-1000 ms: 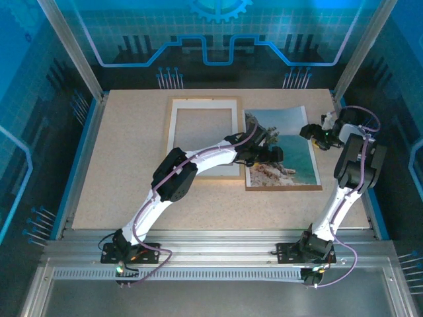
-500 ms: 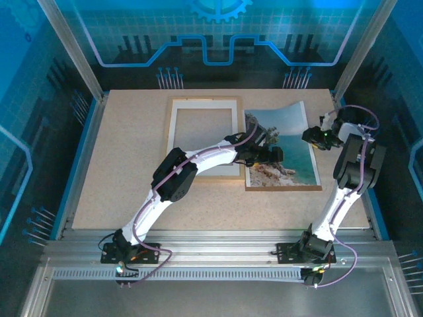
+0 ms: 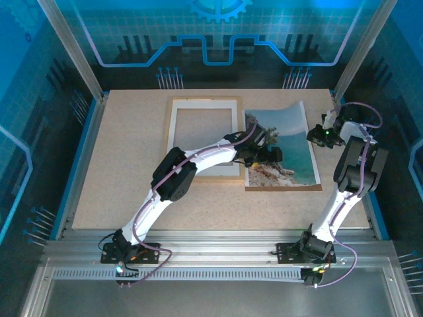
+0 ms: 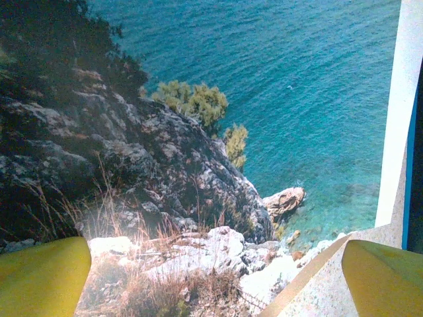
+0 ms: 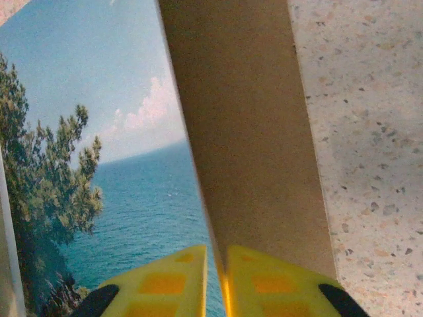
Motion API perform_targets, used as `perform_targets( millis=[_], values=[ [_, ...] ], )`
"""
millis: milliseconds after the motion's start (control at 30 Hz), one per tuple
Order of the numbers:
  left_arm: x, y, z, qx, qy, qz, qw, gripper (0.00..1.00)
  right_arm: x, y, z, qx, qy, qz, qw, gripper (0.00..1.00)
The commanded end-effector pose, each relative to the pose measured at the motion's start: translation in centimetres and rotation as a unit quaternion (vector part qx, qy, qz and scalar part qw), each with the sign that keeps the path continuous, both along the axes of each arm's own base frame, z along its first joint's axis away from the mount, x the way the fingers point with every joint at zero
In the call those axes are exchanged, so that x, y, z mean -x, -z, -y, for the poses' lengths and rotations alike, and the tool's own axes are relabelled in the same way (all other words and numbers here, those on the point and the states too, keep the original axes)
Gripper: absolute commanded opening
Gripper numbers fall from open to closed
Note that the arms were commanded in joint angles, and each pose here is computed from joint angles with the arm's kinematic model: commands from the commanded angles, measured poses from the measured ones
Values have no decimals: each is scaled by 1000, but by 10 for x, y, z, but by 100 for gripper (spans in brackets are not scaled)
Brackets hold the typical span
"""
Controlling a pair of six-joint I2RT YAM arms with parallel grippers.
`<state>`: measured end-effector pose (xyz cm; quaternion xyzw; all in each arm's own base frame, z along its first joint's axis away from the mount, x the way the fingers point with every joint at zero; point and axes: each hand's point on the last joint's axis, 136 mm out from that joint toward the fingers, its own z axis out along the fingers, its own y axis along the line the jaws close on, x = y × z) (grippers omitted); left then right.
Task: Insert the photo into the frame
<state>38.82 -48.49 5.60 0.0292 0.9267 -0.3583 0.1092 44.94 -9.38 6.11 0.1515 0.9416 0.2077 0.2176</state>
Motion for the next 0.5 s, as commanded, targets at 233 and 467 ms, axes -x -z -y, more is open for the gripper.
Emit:
perform_targets(
  millis=[233, 467],
  values=[
    [8, -93, 5, 64, 47, 35, 996, 99, 8, -48, -4, 11, 16, 5, 1000, 0],
    [-13, -132, -52, 27, 39, 130, 990, 99, 29, -106, -2, 24, 56, 33, 998, 0]
  ],
)
